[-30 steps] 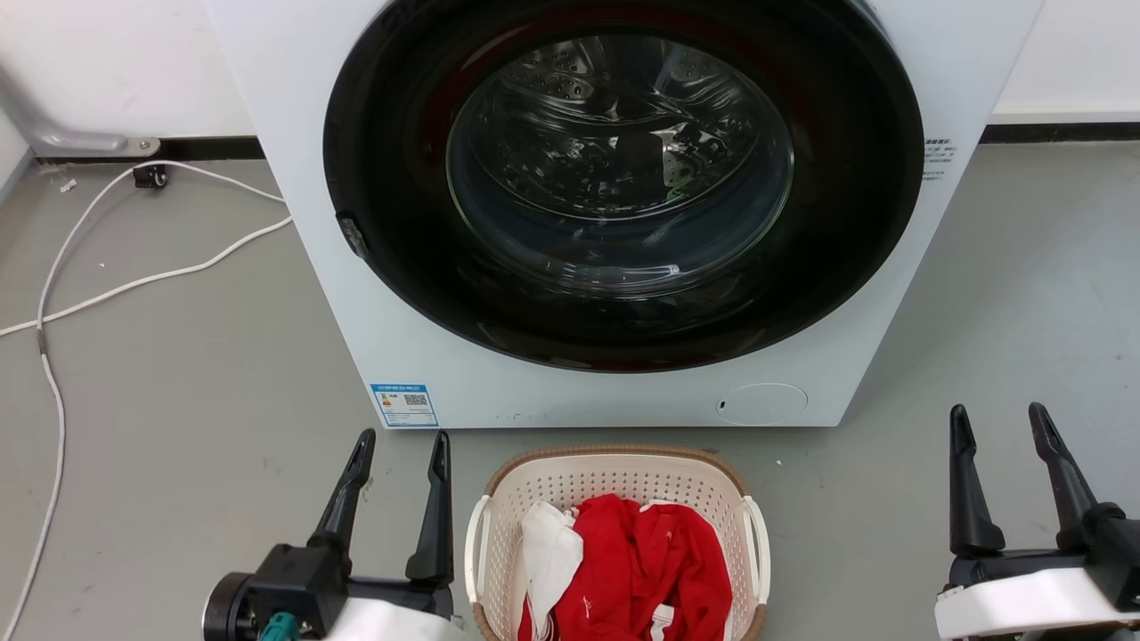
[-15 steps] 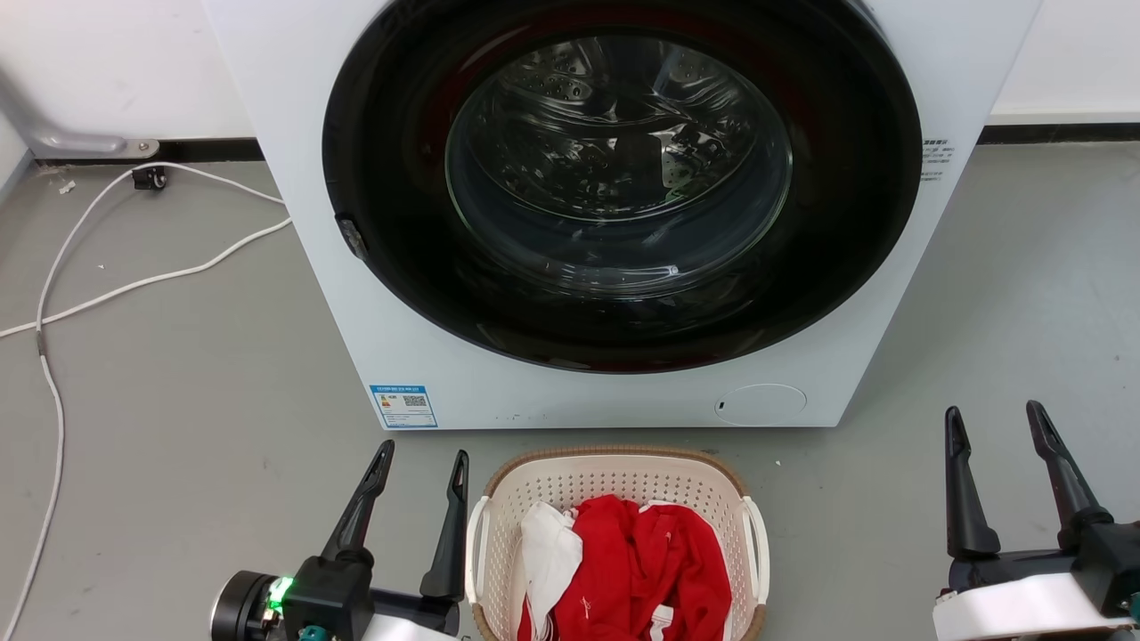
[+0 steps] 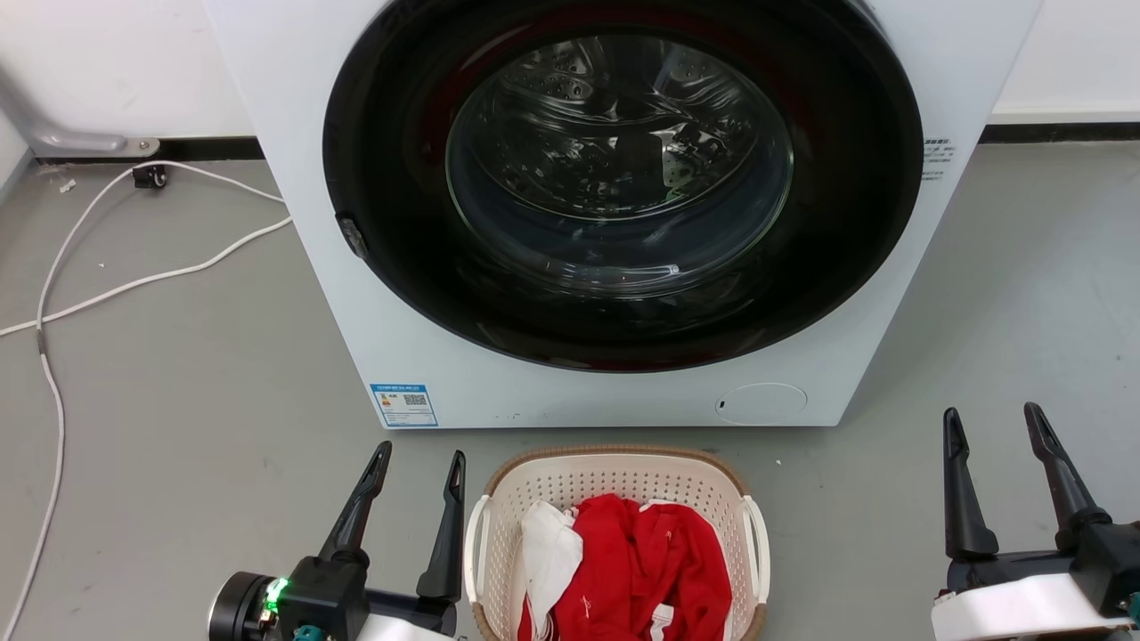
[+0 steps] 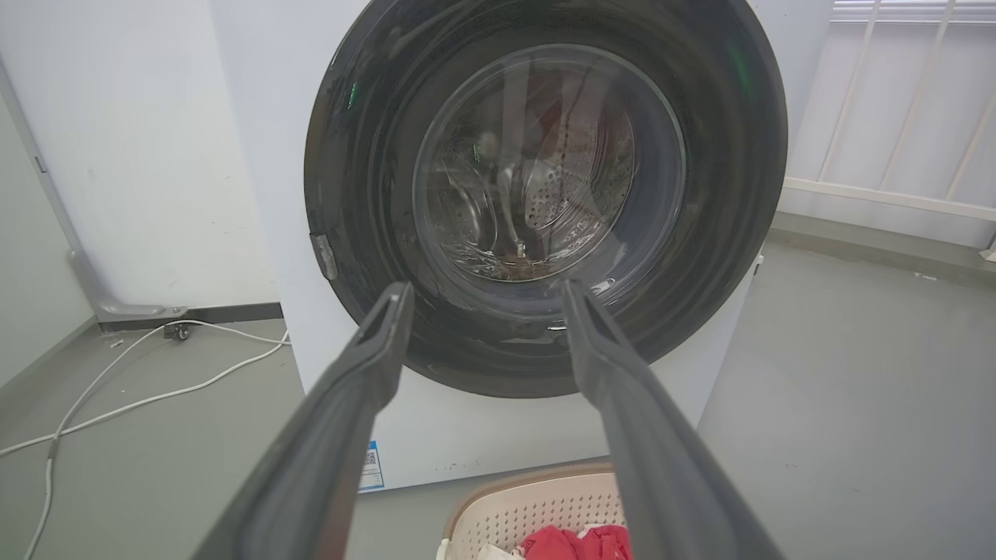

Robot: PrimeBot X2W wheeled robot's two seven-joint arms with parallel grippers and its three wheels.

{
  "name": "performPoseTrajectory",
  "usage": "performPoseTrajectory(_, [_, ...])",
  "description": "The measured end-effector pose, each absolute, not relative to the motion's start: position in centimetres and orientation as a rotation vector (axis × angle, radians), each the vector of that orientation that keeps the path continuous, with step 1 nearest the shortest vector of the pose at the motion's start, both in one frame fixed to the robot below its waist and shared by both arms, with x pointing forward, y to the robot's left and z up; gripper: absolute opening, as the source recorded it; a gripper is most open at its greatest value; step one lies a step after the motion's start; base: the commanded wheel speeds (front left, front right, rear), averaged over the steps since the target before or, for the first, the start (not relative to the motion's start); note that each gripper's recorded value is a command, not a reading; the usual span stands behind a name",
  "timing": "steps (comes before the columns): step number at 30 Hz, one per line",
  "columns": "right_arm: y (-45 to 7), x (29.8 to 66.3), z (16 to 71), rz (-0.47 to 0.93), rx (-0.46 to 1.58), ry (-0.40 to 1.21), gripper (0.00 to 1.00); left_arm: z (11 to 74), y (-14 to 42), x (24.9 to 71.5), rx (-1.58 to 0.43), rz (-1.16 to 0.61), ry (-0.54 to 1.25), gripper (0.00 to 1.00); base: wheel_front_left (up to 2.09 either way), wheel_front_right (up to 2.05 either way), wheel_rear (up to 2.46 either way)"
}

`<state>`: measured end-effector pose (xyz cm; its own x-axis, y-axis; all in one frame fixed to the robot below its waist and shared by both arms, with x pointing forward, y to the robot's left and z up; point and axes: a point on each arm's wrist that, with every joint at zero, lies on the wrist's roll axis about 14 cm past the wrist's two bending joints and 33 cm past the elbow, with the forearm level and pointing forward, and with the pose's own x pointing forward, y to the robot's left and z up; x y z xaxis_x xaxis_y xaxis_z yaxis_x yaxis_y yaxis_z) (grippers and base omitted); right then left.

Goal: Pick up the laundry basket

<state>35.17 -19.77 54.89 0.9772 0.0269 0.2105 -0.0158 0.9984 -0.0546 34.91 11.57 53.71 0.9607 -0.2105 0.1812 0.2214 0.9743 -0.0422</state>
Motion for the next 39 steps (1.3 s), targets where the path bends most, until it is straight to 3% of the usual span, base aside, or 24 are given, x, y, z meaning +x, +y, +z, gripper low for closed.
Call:
performPoseTrajectory(11, [-19.7,36.0,53.3,0.026,-0.058,-0.162,1.00,51.4,11.5,35.8,-0.073,-0.217,-0.104,1.00,0.00,0.00,0.00])
performPoseTrajectory(18, [-19.8,39.3,49.6,0.022,-0.026,-0.032,1.00,47.1,11.1,38.8,-0.041,-0.243,0.019,1.00,0.00,0.00,0.00])
performPoseTrajectory(31, [-18.1,45.7,37.9,0.074,-0.005,0.341,1.00,34.9,11.9,44.7,0.031,-0.303,0.356,1.00,0.00,0.00,0.00])
performPoseTrajectory(39, [-16.7,46.5,30.6,0.118,0.011,0.536,1.00,28.4,11.6,45.7,0.027,-0.342,0.536,1.00,0.00,0.00,0.00])
